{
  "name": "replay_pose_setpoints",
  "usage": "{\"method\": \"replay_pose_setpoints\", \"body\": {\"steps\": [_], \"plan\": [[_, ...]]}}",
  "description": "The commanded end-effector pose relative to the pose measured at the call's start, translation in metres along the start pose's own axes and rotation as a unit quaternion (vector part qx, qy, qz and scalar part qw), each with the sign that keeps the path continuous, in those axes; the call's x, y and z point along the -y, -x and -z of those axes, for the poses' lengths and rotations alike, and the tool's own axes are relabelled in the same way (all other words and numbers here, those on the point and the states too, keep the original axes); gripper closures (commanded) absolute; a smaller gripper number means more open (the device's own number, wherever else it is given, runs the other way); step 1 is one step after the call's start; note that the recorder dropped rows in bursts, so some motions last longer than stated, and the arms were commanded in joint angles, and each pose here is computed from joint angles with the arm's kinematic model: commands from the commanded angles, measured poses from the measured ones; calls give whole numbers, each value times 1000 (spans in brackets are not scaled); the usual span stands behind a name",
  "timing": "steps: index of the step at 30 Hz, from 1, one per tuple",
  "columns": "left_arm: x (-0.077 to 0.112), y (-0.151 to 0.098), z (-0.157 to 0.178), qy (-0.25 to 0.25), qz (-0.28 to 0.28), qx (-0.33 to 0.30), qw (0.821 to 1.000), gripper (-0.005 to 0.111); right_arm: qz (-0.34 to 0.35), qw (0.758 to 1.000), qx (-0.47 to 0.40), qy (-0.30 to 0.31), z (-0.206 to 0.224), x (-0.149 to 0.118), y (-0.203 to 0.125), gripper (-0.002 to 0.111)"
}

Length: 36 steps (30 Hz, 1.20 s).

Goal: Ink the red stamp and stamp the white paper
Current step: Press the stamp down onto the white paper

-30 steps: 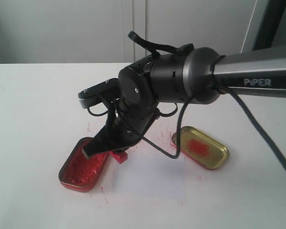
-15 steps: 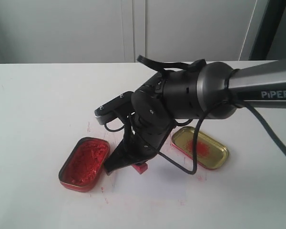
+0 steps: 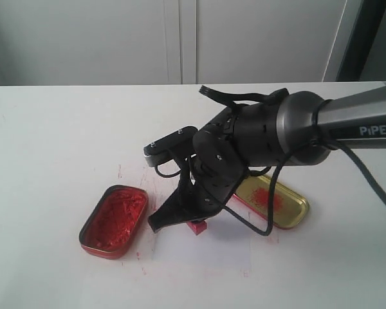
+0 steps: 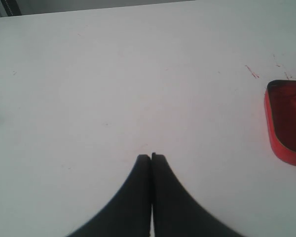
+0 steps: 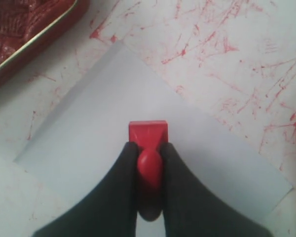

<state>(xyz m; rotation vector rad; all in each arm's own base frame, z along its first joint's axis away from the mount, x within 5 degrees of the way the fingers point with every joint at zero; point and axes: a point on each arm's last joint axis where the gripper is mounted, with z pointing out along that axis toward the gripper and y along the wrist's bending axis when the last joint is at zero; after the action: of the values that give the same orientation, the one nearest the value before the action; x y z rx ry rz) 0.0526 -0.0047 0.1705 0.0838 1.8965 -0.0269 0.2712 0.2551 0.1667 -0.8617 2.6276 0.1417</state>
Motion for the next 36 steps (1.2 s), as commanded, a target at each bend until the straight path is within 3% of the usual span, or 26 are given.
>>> {"method": "replay_pose_setpoints", "body": {"steps": [1, 13, 21, 36], "plan": [[0, -1, 0, 1, 1, -1, 1000, 107, -9, 1000, 8, 2, 4, 2, 1, 108], [0, -1, 0, 1, 1, -1, 1000, 107, -17, 1000, 0, 12, -20, 1, -20, 108], [0, -1, 0, 1, 1, -1, 1000, 107, -20, 997, -77, 4, -61, 1, -46, 108], [0, -1, 0, 1, 1, -1, 1000, 107, -24, 996, -91, 4, -65, 1, -51, 108]]}}
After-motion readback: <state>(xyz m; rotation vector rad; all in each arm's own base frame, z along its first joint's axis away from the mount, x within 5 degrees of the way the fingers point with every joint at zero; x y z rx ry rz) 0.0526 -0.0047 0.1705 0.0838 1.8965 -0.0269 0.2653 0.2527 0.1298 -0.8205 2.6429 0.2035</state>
